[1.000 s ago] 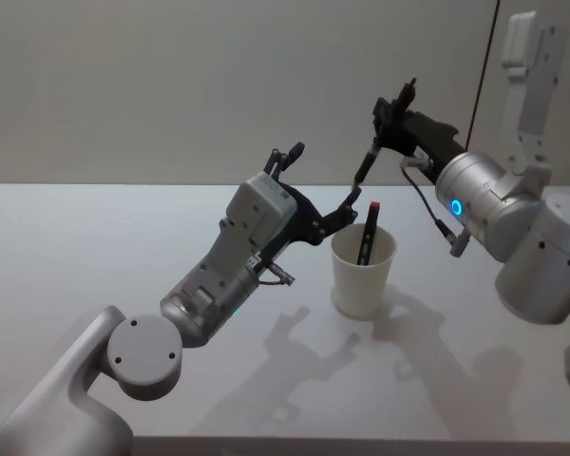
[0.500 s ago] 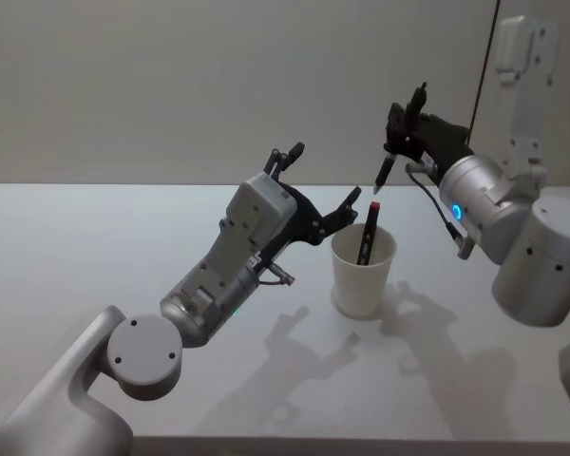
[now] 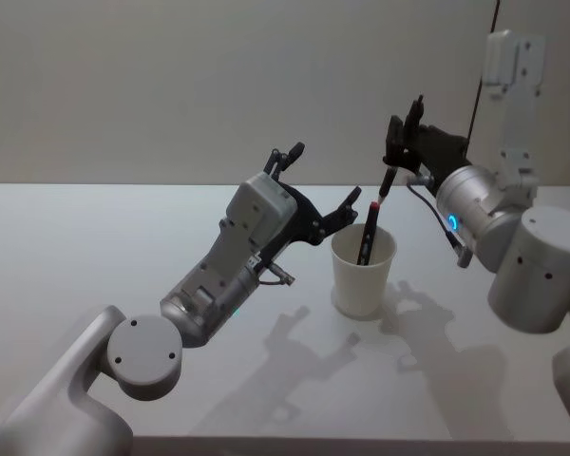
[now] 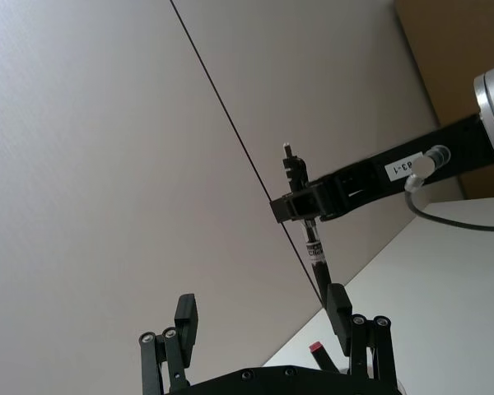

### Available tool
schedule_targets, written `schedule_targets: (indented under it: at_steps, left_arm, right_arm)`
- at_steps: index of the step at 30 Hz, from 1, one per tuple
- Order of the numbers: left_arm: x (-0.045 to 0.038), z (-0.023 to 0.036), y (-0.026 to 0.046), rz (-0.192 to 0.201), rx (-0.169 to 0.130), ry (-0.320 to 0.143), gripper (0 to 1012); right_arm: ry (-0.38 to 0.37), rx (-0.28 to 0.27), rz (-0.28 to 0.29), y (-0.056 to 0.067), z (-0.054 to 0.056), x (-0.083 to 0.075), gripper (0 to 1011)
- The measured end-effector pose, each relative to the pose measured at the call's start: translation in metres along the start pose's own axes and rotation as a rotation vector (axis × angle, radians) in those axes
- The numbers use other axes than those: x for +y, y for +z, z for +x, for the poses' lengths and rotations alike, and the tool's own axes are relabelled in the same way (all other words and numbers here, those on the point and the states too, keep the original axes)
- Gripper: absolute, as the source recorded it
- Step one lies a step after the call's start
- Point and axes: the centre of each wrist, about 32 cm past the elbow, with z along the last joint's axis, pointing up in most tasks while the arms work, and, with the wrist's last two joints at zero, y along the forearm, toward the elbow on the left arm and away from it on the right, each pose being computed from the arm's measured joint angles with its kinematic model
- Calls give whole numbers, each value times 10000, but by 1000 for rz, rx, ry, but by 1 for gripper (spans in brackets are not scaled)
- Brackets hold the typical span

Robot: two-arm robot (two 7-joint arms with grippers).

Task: Place the pen into the pen holder.

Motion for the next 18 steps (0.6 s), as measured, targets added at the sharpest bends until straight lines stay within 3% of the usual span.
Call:
schedule_targets:
  at_steps: [8, 18]
  left_arm:
    - [0, 0, 0, 0, 0, 0, 1003]
    - [0, 0, 0, 0, 0, 0, 1003]
  right_arm:
    - [3, -13, -7, -61, 2, 29, 173]
    - [14, -14, 2, -124, 3, 61, 471]
